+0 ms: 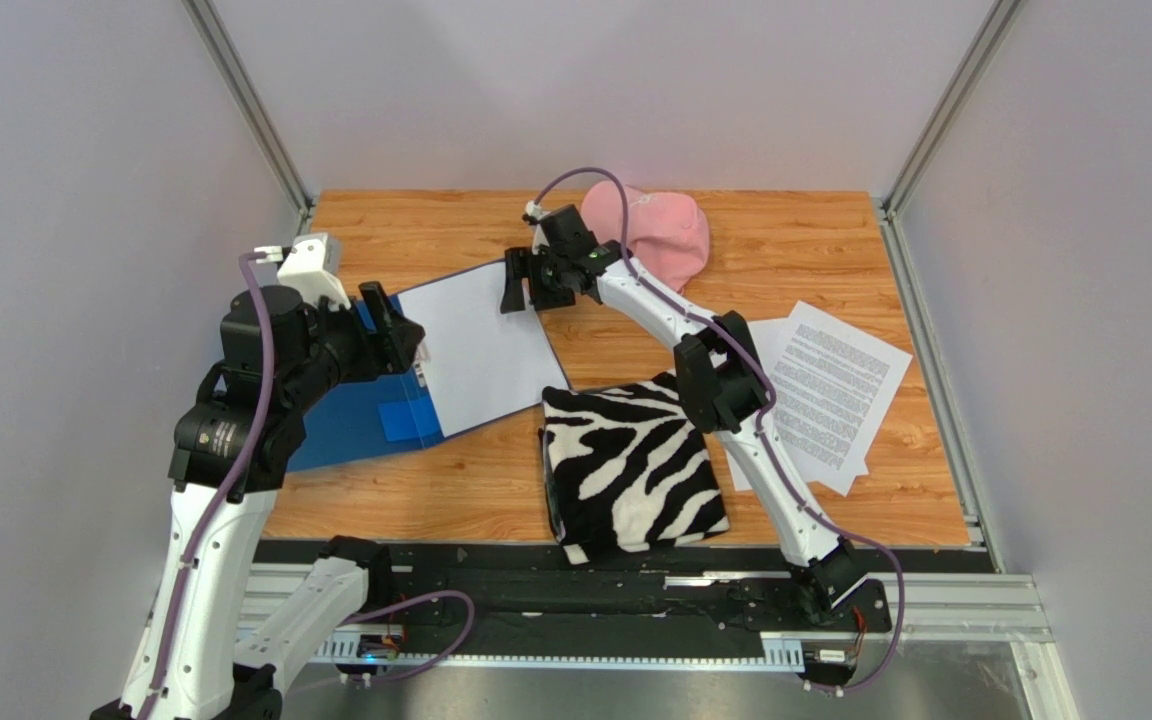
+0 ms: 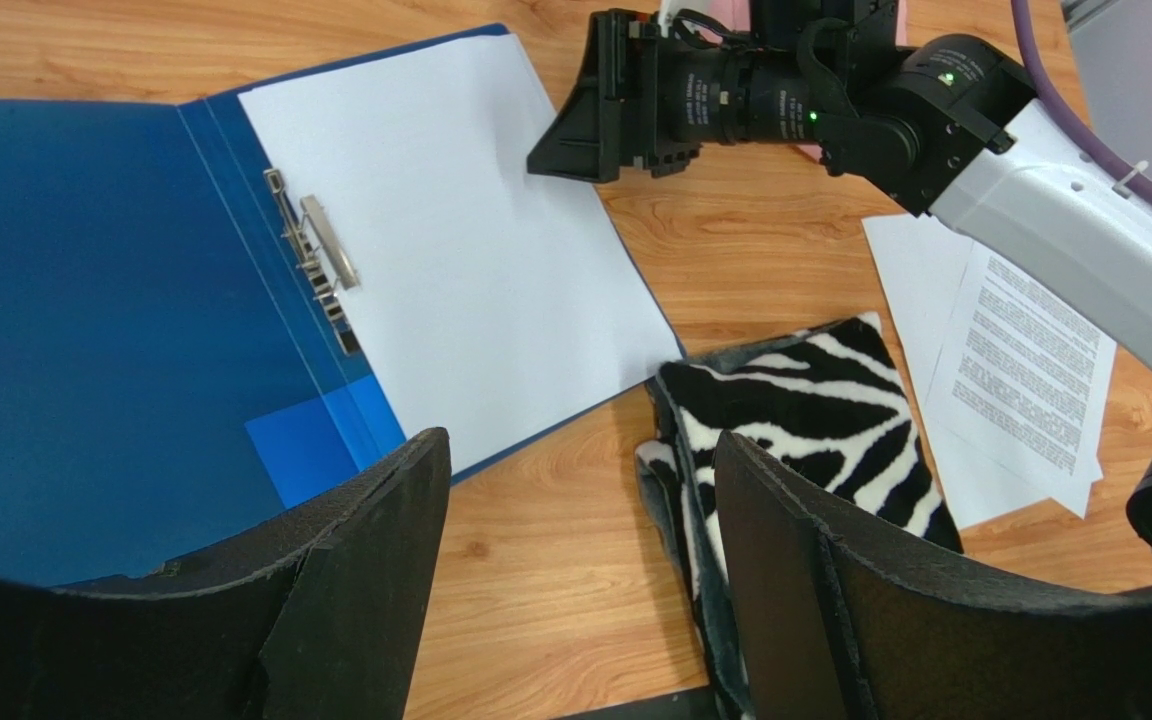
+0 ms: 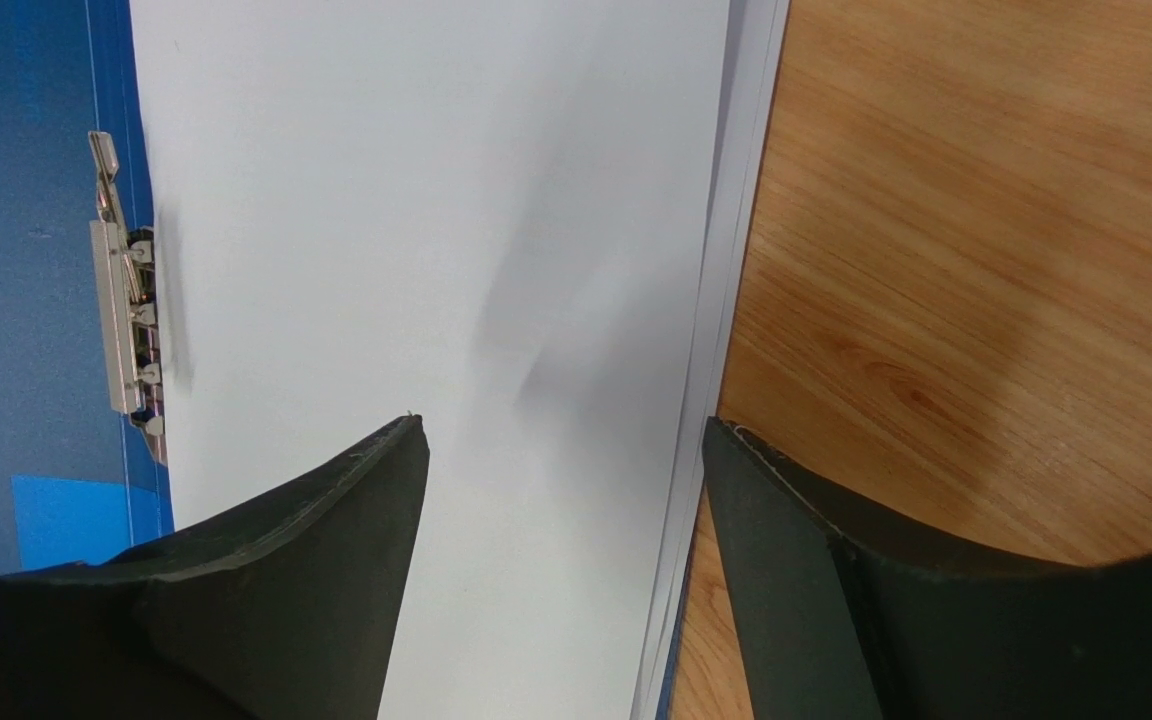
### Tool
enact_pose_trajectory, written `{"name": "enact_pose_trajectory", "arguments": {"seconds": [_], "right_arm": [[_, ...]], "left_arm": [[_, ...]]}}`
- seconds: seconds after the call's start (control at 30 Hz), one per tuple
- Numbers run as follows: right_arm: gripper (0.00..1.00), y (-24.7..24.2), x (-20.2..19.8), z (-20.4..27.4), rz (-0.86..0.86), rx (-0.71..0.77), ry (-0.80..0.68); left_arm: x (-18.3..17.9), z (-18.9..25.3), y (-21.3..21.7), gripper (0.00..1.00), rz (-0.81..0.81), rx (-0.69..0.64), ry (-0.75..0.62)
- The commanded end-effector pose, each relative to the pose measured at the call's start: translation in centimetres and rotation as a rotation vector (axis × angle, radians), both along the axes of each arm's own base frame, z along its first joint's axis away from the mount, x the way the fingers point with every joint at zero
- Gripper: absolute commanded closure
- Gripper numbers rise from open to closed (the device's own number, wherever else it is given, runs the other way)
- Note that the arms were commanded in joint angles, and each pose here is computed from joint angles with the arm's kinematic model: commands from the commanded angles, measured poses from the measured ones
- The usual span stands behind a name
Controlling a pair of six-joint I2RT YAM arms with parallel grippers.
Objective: Put the files into the folder
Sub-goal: Move the folder with some files to the center of the board, then pick up the file from the center of the board.
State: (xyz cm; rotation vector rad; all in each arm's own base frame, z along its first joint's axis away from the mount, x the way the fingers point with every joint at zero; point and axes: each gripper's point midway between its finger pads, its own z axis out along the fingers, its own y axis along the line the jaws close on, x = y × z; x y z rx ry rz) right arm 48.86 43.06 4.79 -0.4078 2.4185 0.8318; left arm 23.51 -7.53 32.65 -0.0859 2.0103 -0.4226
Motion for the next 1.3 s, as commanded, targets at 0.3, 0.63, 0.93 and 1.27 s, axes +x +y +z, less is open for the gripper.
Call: {"name": "enact_pose_trajectory", "arguments": {"seconds": [0.3,0.63,0.93,1.27], "right_arm": [[0.0,-9.1,0.3,14.6,-0.153,-0.053,-0.171],[0.0,-29.3,-7.8,17.5,-0.502,-0.115,-0.116],[0.0,-48.3,-17.4,10.2,-1.081,-0.126,0.077],[0.18,-46.5,-18.0,5.0,-0.875,-0.282,0.129]], "left_arm": [[0.2,-0.2,-2.2,0.24,-0.125,-0.029,0.036],[2.3,-3.6,-9.7,0.25,-0.372,-0.105,0.153],[2.2,-4.8,-17.9,0.25,-0.612,-0.118,0.211],[0.7,-6.2,-26.8,0.28,-0.832,-0.124,0.281]]}}
